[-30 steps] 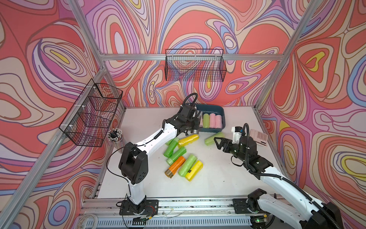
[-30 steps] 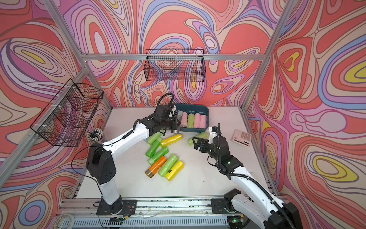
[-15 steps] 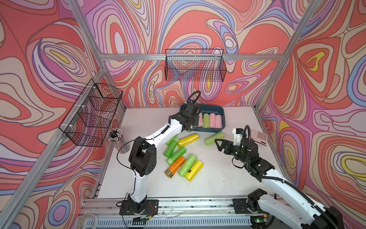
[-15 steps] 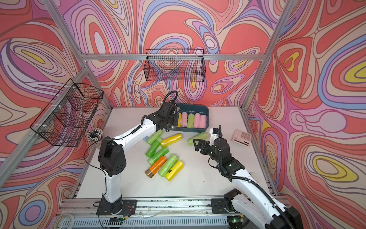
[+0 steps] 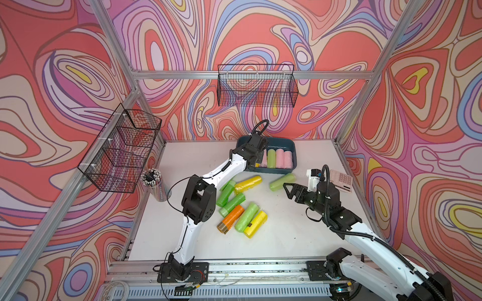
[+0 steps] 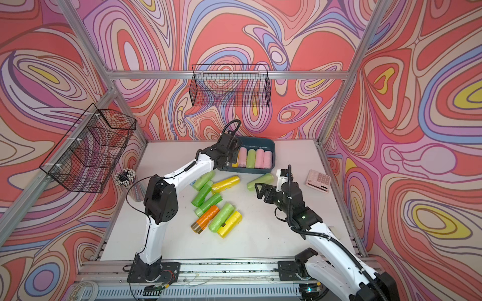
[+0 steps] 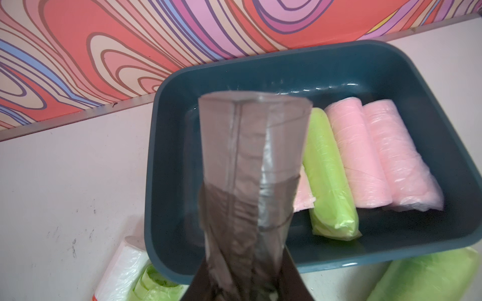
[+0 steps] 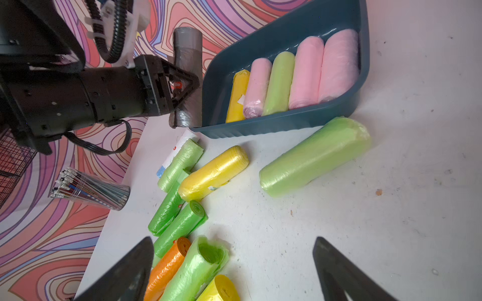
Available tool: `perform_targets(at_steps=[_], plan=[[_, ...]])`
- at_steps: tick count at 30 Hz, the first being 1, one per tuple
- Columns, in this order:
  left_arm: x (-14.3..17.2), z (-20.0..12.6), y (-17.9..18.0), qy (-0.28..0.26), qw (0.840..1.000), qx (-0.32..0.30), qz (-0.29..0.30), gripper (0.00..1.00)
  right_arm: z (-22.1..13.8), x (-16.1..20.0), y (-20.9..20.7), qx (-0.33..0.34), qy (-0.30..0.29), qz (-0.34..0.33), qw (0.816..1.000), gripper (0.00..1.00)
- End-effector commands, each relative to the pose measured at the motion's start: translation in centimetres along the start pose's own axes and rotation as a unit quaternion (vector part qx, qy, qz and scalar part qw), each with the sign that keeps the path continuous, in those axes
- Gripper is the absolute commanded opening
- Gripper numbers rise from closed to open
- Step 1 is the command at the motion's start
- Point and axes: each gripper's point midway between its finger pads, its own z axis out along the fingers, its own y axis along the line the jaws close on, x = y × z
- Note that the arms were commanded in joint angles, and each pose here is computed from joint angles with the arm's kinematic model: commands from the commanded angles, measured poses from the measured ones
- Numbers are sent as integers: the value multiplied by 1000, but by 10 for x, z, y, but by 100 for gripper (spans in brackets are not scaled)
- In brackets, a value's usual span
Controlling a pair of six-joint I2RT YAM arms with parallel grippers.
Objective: Put the roll of trash bags into the storage box
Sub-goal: Place the roll of trash bags in the storage box.
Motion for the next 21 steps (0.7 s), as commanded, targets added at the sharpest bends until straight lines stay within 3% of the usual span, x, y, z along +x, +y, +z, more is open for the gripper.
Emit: perform_targets(at_steps=[1, 21], plan=[[-10, 2, 13, -4, 1000, -16, 6, 11, -3, -2, -5, 13, -5, 6, 1000, 97], [-8, 50, 19, 17, 999, -13, 25, 11, -4, 1, -10, 23, -1, 13, 1000, 97]])
